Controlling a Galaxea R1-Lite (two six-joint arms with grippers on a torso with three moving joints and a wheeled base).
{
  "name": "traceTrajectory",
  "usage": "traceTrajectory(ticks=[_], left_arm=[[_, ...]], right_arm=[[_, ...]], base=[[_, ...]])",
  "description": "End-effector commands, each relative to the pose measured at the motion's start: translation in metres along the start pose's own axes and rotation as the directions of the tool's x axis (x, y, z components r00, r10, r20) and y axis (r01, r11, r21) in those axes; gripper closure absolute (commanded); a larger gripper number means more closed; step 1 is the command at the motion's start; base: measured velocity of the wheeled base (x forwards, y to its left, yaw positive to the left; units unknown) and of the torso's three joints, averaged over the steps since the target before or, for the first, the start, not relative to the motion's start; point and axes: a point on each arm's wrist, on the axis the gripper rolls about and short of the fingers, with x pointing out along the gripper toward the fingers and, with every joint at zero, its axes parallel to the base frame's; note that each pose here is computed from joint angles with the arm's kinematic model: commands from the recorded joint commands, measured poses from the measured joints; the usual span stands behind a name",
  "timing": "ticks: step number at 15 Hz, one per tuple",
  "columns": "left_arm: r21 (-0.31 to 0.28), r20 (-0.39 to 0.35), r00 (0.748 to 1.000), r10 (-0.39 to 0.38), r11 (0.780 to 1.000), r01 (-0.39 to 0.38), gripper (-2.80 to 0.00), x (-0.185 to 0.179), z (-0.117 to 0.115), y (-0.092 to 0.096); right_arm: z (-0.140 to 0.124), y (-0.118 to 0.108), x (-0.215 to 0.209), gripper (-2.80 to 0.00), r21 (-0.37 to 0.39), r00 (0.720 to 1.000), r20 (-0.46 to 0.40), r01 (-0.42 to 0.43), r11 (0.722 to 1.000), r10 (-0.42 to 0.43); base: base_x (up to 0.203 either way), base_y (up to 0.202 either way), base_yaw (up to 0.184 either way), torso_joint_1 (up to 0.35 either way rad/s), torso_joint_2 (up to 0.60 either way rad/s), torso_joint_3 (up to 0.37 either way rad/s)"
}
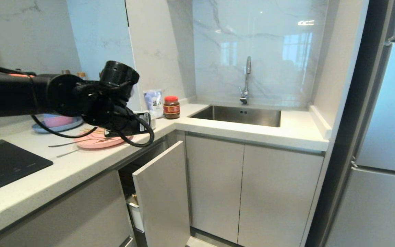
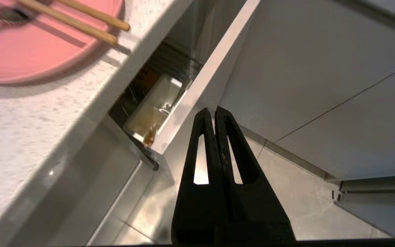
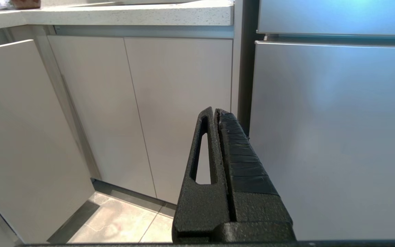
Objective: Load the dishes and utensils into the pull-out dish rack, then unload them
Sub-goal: Open the cupboard
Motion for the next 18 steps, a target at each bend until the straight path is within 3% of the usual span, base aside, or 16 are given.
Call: traceTrajectory(ticks=[1, 9, 18], left_arm=[[0.013, -0.063, 0.997, 0.032, 0.999, -0.031, 0.0, 0.034, -0.008, -0.008], [-0.002, -0.144, 0.983, 0.116, 0.993, -0.118, 0.0, 0.099, -0.015, 0.003], [0.012, -0.198, 0.966, 0.169, 0.985, -0.17, 0.0, 0.143, -0.029, 0.006]], right_arm=[[0.0, 0.0, 0.0, 0.0, -0.001, 1.0, -0.001, 0.0, 1.0, 0.0], [0.0, 0.0, 0.0, 0.0, 0.0, 1.0, -0.001, 0.0, 1.0, 0.0], [0.0, 0.0, 0.0, 0.0, 0.0, 1.0, -0.001, 0.0, 1.0, 0.0]], base=[[0.0, 0.0, 0.0, 0.0, 0.0, 0.0], [0.0, 0.0, 0.0, 0.0, 0.0, 0.0], [0.0, 0.0, 0.0, 0.0, 0.0, 0.0]])
